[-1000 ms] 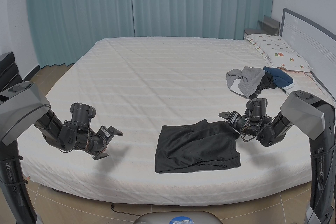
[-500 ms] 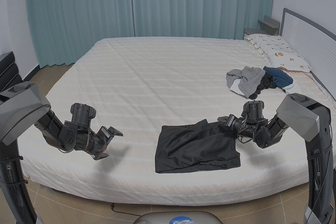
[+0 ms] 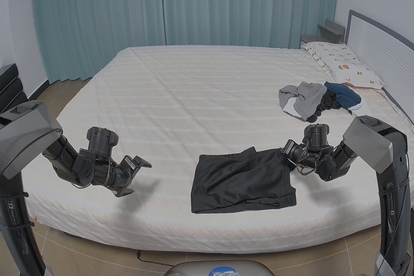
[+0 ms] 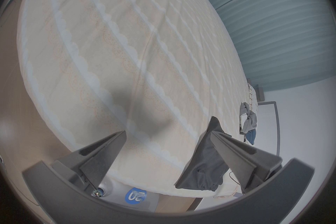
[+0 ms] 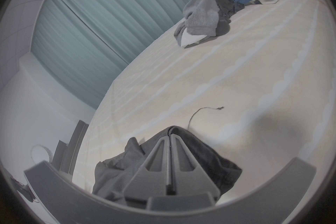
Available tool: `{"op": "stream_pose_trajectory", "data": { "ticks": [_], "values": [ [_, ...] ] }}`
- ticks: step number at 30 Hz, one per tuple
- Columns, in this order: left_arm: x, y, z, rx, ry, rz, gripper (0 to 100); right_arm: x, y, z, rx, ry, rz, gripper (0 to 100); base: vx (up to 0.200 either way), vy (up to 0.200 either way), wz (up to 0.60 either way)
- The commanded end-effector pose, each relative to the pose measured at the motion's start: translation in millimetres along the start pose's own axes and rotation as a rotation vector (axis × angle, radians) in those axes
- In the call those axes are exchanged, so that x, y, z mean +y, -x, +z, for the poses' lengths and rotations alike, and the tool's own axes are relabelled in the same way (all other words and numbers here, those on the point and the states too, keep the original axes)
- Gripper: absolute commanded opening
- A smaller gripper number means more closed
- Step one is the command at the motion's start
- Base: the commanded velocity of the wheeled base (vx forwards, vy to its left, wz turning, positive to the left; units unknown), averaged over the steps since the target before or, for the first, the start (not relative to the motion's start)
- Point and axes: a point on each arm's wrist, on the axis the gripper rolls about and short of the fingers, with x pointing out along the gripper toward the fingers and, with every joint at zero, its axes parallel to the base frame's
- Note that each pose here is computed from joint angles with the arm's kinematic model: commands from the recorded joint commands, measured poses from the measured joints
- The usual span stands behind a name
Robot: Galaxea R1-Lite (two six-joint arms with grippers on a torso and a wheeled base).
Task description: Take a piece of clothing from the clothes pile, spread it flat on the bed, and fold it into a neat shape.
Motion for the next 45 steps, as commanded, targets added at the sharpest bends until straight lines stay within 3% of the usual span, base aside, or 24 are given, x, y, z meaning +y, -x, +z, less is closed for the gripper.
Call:
{"op": "stream_pose_trajectory", "data": {
  "ticks": [1,8,9,16,24,34,45],
  "values": [
    [0,0,0,0.000,0.000,-0.001,100,-3,3,7,-0.017,-0.024,-0.003,0,0.000,0.000,0.00],
    [0,-1,0,0.000,0.000,-0.001,100,-5,7,11,-0.026,-0.067,-0.008,0,0.000,0.000,0.00],
    [0,-1,0,0.000,0.000,-0.001,100,-5,7,12,-0.028,-0.069,-0.008,100,0.000,0.000,0.00],
    [0,-3,-2,-0.009,-0.004,0.013,100,-2,31,12,-0.004,-0.096,0.009,100,0.000,0.000,0.00],
    [-6,-7,-4,-0.045,-0.013,0.026,100,1,73,-5,0.160,-0.096,0.116,100,-0.150,0.000,0.00],
    [-14,-7,-7,-0.043,-0.015,0.003,100,7,76,-20,0.195,-0.082,0.133,100,-0.020,0.000,0.00],
    [-26,-9,-14,-0.030,-0.016,-0.020,100,9,78,-20,0.190,-0.074,0.131,100,0.000,-0.200,0.00]
  ]
}}
